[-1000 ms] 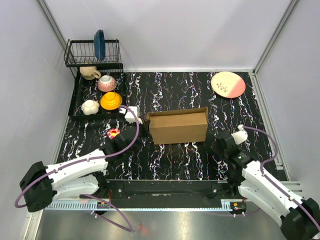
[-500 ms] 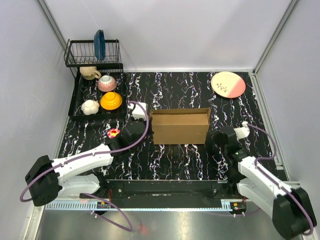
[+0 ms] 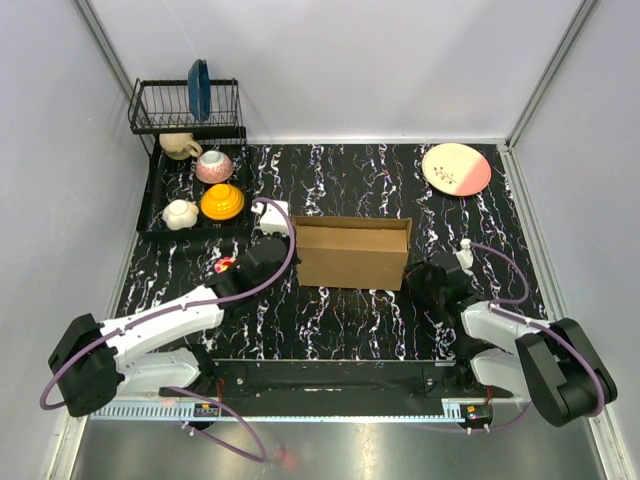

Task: Fold the paper box

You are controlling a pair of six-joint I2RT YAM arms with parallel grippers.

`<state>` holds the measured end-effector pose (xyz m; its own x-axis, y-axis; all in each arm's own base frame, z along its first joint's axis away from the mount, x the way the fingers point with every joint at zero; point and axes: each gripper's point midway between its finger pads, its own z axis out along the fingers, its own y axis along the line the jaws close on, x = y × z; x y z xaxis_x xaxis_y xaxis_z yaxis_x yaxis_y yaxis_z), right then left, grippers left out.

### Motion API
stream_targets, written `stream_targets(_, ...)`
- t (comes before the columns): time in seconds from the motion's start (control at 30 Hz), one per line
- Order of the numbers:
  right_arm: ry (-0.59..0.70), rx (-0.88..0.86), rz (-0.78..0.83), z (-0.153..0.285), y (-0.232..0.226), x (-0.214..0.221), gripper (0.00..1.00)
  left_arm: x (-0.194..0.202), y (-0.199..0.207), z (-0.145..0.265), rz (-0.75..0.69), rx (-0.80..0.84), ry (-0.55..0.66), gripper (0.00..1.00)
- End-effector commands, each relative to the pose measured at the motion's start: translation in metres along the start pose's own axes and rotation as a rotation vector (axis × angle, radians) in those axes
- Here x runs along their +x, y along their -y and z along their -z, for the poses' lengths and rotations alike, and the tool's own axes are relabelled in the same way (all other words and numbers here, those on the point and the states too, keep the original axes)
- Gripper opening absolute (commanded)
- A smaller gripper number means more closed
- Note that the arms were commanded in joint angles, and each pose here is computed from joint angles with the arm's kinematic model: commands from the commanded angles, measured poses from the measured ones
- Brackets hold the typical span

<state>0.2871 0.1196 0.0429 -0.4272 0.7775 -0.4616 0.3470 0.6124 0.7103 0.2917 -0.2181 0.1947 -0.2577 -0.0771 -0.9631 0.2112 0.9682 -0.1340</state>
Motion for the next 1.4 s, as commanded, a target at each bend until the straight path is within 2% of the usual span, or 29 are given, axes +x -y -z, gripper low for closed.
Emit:
stream_targets(0.0, -0.037, -0.105, -0.013, 0.000, -0.020, 0.007, 0.00, 0.030, -0.030, 0.006, -0.113, -0.076, -0.101, 0.00)
stream_targets(0.37, -0.164, -0.143, 0.032, -0.012, -0.034, 0.059, 0.00, 0.019, -0.057, 0.020, -0.116, -0.139, -0.086, 0.00)
stream_targets(0.67, -0.219, -0.182, 0.062, -0.017, -0.049, 0.080, 0.00, 0.017, -0.079, 0.029, -0.117, -0.207, -0.080, 0.00)
stream_targets(0.8, -0.160, -0.189, 0.060, -0.006, -0.050, 0.064, 0.00, 0.016, -0.082, 0.028, -0.100, -0.211, -0.080, 0.00)
stream_targets(0.83, -0.140, -0.112, 0.107, -0.004, -0.034, 0.059, 0.00, 0.016, -0.082, 0.028, -0.099, -0.212, -0.081, 0.00)
stream_targets(0.87, -0.082, -0.168, 0.112, 0.009, -0.056, 0.039, 0.00, 0.017, -0.081, 0.028, -0.099, -0.209, -0.082, 0.00)
stream_targets(0.93, 0.005, -0.148, 0.194, 0.029, -0.059, 0.012, 0.00, 0.018, -0.081, 0.028, -0.093, -0.206, -0.082, 0.00)
stream_targets(1.0, 0.078, -0.174, 0.260, 0.047, -0.080, -0.013, 0.06, 0.020, -0.080, 0.027, -0.089, -0.199, -0.085, 0.00)
stream_targets(1.07, 0.170, -0.201, 0.359, 0.070, -0.100, -0.043, 0.17, 0.022, -0.078, 0.026, -0.082, -0.193, -0.088, 0.00)
stream_targets(1.1, 0.185, -0.190, 0.397, 0.076, -0.100, -0.050, 0.25, 0.023, -0.078, 0.026, -0.081, -0.191, -0.087, 0.00)
stream_targets(1.2, 0.218, -0.226, 0.522, 0.092, -0.123, -0.066, 0.35, 0.022, -0.076, 0.024, -0.085, -0.185, -0.086, 0.00)
stream_targets(1.37, 0.201, -0.300, 0.619, 0.092, -0.162, -0.069, 0.38, 0.017, -0.073, 0.023, -0.095, -0.174, -0.080, 0.00)
